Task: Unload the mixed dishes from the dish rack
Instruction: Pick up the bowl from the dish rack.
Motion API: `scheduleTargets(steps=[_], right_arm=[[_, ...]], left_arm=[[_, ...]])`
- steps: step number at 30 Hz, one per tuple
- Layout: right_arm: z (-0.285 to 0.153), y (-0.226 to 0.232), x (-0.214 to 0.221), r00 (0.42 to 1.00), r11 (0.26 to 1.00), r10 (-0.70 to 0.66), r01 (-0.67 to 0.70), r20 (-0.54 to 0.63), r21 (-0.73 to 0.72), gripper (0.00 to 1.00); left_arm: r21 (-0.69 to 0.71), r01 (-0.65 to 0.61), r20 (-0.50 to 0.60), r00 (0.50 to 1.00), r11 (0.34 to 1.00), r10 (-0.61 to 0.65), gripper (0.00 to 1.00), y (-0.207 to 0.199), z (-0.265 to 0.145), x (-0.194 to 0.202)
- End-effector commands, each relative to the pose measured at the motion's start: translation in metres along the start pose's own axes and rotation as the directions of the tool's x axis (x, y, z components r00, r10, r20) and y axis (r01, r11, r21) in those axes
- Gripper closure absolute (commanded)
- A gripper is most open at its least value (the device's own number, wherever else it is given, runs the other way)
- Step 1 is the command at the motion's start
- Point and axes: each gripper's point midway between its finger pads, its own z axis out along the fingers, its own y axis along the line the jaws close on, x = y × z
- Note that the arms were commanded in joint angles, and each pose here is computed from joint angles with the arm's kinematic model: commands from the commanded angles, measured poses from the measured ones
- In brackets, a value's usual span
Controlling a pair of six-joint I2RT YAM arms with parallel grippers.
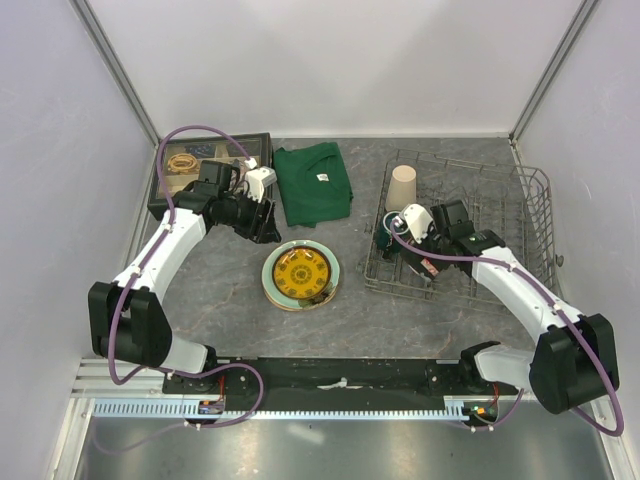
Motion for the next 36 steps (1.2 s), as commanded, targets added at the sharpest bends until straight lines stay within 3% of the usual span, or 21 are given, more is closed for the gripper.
scheduleTargets(steps=[1,7,15,26,36], right_arm=[[-0.003,-0.01,-0.013,0.999,0.999,-0.033,0.032,0.042,0.039,0.02],[-0.002,-0.016,-0.017,0.997,0.999,-0.048,0.047,0.055,0.012,0.02],[-0.006,-0.048,-0.019,0.989,0.988,0.074,-0.055,0.127,-0.144,0.02],[0.007,-0.039,-0.01,0.976,0.91,0.17,-0.102,0.138,-0.402,0.06],[0.008,-0.036,-0.009,0.973,0.899,0.171,-0.091,0.152,-0.428,0.13]], left_arm=[[0.024,-0.065,0.053,0.997,0.998,0.064,0.38,-0.008,-0.01,-0.017],[0.037,-0.064,0.048,0.997,0.997,0.062,0.38,-0.011,-0.01,-0.013],[0.039,-0.065,0.042,0.997,0.997,0.064,0.38,-0.011,-0.009,-0.009],[0.034,-0.065,0.035,0.997,0.997,0.064,0.38,-0.008,-0.007,-0.008],[0.039,-0.056,0.024,0.998,0.998,0.055,0.38,-0.007,-0.004,-0.005]])
